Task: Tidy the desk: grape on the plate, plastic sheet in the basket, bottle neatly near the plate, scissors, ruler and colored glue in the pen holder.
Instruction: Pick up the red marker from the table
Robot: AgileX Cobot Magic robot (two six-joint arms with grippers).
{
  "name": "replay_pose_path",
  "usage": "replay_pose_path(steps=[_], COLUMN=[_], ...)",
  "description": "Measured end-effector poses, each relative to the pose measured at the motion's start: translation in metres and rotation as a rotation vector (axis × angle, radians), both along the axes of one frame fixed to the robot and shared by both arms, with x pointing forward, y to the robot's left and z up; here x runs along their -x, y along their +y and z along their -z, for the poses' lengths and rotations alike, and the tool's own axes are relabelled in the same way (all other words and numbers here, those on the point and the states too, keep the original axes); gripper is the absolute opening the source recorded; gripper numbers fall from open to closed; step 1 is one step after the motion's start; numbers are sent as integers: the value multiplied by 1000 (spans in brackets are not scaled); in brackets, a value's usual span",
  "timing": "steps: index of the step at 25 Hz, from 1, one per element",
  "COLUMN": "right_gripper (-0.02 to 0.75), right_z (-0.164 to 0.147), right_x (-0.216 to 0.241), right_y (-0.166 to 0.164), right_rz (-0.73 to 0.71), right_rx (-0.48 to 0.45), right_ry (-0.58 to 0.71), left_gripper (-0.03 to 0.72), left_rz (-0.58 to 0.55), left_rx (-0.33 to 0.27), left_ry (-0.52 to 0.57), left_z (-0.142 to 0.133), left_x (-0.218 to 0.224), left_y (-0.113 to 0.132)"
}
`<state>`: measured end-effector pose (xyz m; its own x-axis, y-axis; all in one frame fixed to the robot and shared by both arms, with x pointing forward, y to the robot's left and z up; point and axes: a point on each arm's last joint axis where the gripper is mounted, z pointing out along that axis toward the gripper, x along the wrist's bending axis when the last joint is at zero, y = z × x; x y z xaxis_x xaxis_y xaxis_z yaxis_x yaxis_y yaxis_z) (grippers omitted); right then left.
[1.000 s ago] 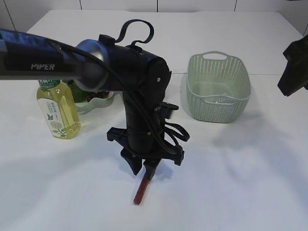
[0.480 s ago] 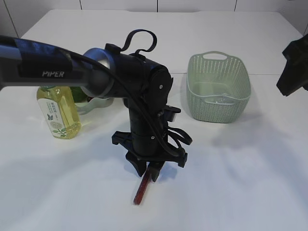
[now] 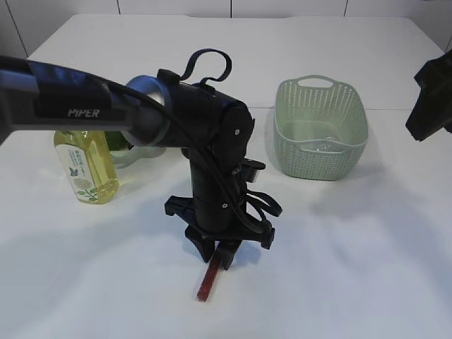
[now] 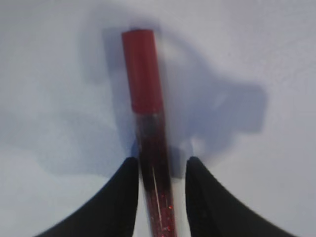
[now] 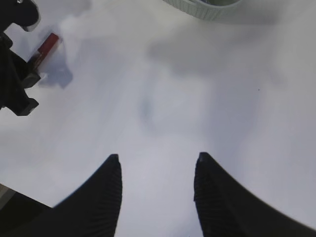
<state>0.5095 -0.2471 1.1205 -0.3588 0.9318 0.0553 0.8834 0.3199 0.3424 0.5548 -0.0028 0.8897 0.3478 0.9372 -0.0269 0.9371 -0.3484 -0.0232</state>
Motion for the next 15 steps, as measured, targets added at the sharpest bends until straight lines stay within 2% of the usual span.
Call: replay_pose_path(steps=[10, 15], right_gripper=[384, 384], right_z=[0, 0], right_x=[0, 0], right_y=[0, 0], right_rz=[0, 0], right_rx=[0, 0], right_ry=[0, 0], left_gripper=[237, 155], left_rz=[0, 4], left_rx=[-8, -9], left_ry=[8, -1], left_z=[8, 8], left_x=[0, -1], left_y=[0, 0])
